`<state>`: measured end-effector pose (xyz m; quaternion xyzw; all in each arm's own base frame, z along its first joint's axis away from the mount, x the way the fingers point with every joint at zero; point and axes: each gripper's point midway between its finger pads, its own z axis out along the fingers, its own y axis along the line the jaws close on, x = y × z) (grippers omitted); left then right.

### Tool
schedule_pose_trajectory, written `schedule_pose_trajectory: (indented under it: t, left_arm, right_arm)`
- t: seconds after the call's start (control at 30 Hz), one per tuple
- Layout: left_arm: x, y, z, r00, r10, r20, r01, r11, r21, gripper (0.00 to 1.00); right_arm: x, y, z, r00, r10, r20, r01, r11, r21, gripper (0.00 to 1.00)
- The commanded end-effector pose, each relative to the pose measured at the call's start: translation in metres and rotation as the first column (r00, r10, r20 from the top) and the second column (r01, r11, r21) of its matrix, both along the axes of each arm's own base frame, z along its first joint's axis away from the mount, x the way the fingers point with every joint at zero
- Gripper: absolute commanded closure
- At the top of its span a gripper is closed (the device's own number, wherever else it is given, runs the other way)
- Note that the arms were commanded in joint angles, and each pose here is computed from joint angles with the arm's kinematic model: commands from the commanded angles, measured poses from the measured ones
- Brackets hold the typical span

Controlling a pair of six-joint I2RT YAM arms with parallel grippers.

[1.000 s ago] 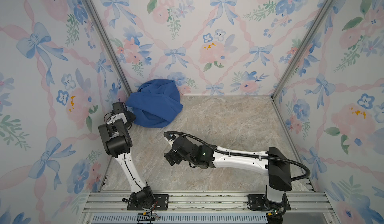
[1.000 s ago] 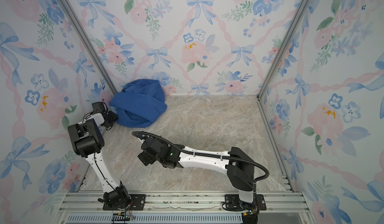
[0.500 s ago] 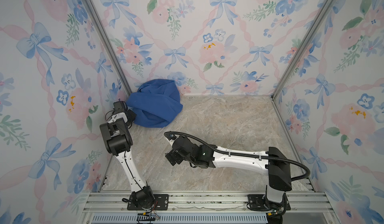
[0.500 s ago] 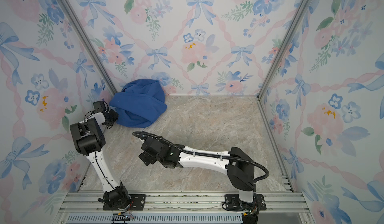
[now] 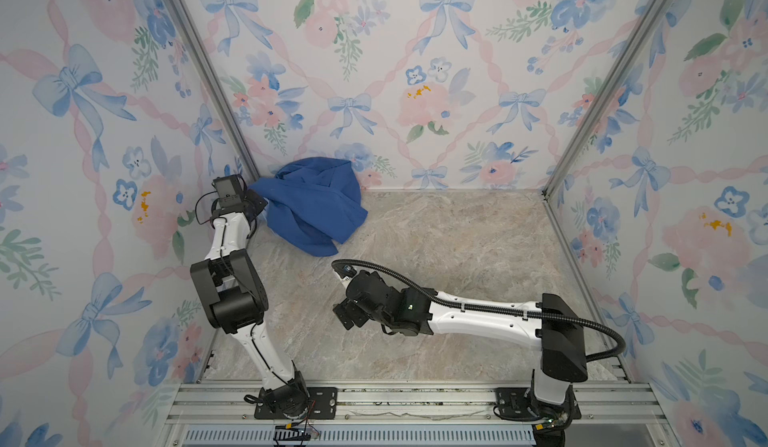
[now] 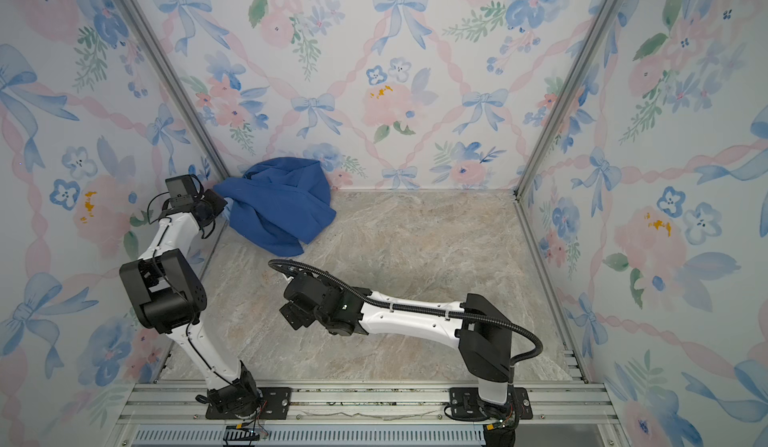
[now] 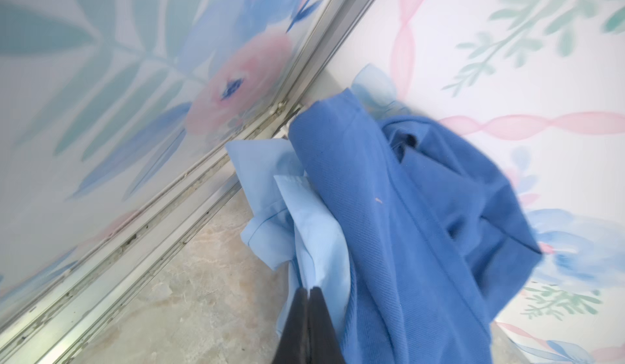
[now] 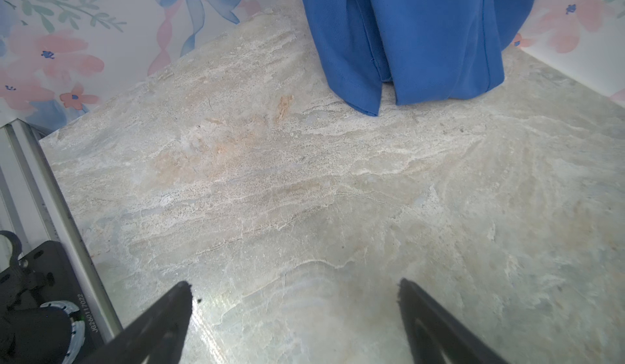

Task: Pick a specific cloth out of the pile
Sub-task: 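Grasp the light blue shirt with the left gripper and pull it out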

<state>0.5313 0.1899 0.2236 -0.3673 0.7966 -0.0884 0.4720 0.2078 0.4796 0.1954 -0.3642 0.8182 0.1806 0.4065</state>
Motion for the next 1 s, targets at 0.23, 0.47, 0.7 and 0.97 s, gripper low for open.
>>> schedule_pose_trajectory:
  t: [0.23,0.47,0.7,0.97]
  left_arm:
    - [0.009,-0.042,0.152,0.945,-0.026,0.327,-0.01,0.994,0.109,1.0]
    - [-0.036,-0.08,0.116,0.942,0.022,0.334,-0.051,0.996,0.079,1.0]
    - [-0.042,-0.093,0.142,0.937,-0.019,0.349,-0.034,0.988,0.148,1.0]
    - [-0.025,-0.091,0.265,0.876,-0.035,0.481,-0.098,0.964,0.249,1.0]
  right_arm:
    - [-0.007,-0.014,0.015,1.0,-0.023,0.012,0.023,1.0,0.02,0.03]
    - [-0.01,-0.023,0.014,0.999,-0.049,-0.005,0.049,0.998,0.038,0.03]
    - [-0.012,-0.045,0.022,0.997,-0.071,0.009,0.071,0.996,0.058,0.03]
    - [-0.013,-0.053,0.023,0.996,-0.084,0.002,0.084,0.993,0.078,0.03]
